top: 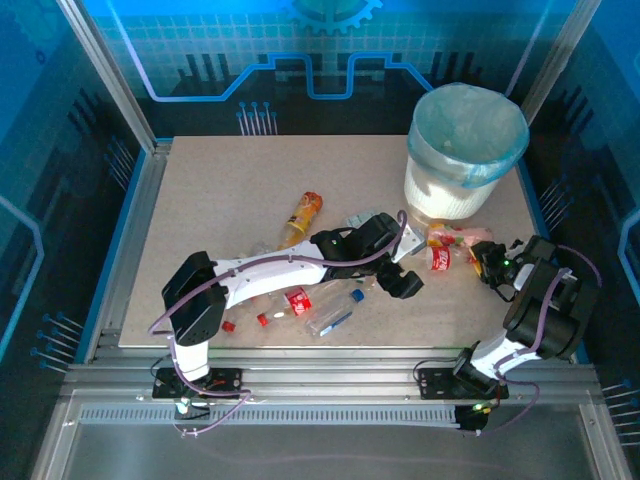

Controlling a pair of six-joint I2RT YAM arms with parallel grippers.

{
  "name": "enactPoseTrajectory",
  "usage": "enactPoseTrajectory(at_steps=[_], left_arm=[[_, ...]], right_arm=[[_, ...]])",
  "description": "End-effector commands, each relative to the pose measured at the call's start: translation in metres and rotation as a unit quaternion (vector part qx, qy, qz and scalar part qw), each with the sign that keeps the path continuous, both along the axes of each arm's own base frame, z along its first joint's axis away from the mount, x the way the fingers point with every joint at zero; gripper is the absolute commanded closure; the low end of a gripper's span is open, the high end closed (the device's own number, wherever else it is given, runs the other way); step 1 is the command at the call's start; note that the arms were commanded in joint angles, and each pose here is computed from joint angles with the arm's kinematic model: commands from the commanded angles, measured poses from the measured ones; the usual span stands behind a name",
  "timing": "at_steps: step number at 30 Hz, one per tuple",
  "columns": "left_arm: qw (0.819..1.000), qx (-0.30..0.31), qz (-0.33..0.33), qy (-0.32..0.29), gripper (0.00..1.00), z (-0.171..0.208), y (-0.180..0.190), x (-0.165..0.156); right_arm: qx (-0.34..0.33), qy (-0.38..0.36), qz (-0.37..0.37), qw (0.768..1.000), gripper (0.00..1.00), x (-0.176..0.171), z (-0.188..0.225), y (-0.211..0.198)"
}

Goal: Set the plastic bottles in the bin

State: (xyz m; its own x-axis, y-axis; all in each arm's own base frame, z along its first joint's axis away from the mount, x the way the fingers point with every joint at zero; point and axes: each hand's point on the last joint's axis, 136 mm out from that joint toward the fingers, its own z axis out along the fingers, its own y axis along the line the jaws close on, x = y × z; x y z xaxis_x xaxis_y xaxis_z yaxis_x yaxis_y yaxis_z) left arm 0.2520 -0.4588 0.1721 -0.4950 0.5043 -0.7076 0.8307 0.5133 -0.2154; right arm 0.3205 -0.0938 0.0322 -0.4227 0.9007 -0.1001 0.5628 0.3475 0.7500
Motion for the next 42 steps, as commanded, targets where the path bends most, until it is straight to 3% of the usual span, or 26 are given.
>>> enactPoseTrajectory(at_steps=[1,6,15,25,32,42], left_arm=[[1.000,-0.002,0.008,0.000,0.09,0.003,-0.004,0.002],[1.000,-0.002,0.009,0.001,0.09,0.001,-0.004,0.002],[1.000,0.001,0.011,0.004,0.09,-0.004,-0.003,0.002],[1.000,-0.007,0.009,-0.003,0.09,0.013,0.002,-0.001],[0.998,-0.041,-0.005,-0.045,0.09,0.069,0.017,-0.010],[0.993,-0.078,0.003,-0.088,0.10,0.136,0.046,-0.015]], right_arm=[[0.029,-0.001,0.003,1.000,0.51,-0.002,-0.003,0.009],[0.034,-0.004,0.002,0.999,0.49,-0.005,0.000,0.014],[0.048,-0.012,0.006,0.999,0.54,-0.002,0.006,0.024],[0.018,-0.017,0.005,1.000,0.70,-0.007,0.025,0.024],[-0.092,-0.045,-0.007,0.995,0.79,-0.027,0.095,0.016],[-0.253,-0.140,0.002,0.957,0.86,-0.048,0.228,0.045]])
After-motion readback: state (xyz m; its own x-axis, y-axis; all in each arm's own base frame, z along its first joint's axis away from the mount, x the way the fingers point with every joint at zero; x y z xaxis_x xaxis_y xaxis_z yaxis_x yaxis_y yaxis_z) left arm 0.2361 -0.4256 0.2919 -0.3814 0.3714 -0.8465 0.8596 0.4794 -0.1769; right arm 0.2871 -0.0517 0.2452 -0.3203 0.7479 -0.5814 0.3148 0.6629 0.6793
